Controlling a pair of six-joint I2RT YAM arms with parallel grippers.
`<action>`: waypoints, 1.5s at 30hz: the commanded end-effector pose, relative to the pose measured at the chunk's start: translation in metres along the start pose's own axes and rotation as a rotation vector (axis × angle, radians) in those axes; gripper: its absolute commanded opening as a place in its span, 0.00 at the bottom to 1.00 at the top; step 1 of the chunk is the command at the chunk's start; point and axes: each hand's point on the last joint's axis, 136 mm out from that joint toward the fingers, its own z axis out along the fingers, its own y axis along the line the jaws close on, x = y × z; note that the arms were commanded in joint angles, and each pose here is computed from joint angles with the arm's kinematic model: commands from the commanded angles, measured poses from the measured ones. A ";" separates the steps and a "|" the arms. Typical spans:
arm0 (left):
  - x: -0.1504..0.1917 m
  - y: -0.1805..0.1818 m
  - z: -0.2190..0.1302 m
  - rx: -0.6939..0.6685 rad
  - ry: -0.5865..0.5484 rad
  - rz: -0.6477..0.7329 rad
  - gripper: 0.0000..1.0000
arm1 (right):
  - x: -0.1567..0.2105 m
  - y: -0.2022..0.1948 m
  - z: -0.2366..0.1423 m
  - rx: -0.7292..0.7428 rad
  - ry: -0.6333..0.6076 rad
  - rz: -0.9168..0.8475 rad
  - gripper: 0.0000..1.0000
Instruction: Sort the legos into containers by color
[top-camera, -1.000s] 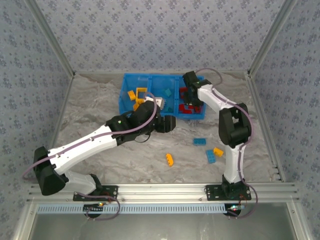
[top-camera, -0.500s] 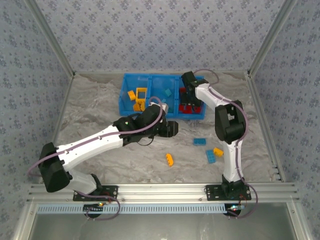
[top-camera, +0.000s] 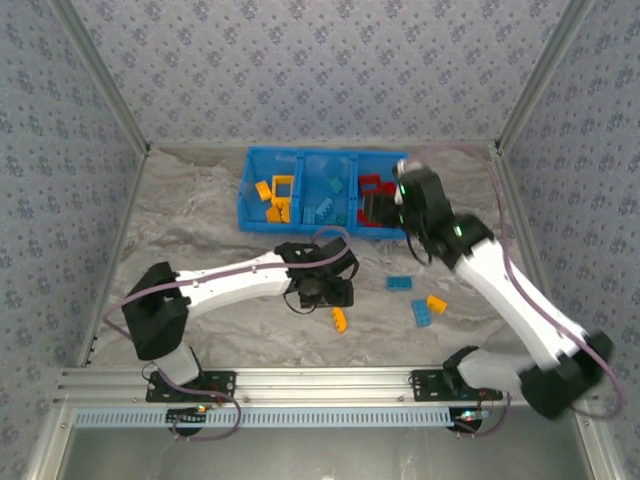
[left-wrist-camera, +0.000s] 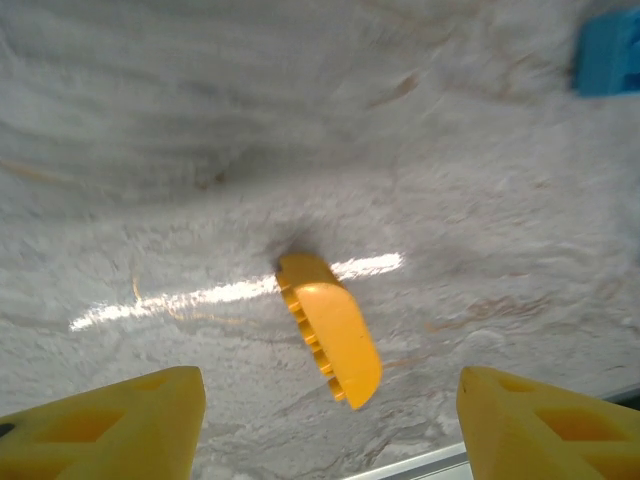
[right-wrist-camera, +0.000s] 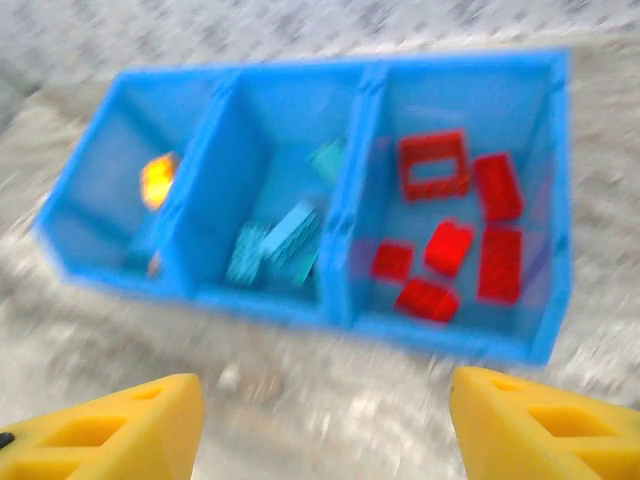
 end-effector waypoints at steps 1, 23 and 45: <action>0.020 0.000 0.005 -0.016 0.101 -0.085 0.71 | 0.050 0.014 -0.024 -0.105 0.003 -0.065 0.69; 0.023 0.003 0.051 -0.084 0.194 -0.126 0.16 | 0.134 0.038 -0.089 -0.356 0.083 0.031 0.65; -0.215 0.169 -0.101 -0.356 -0.295 -0.023 0.18 | 0.094 0.232 -0.023 -0.363 -0.290 -0.417 0.74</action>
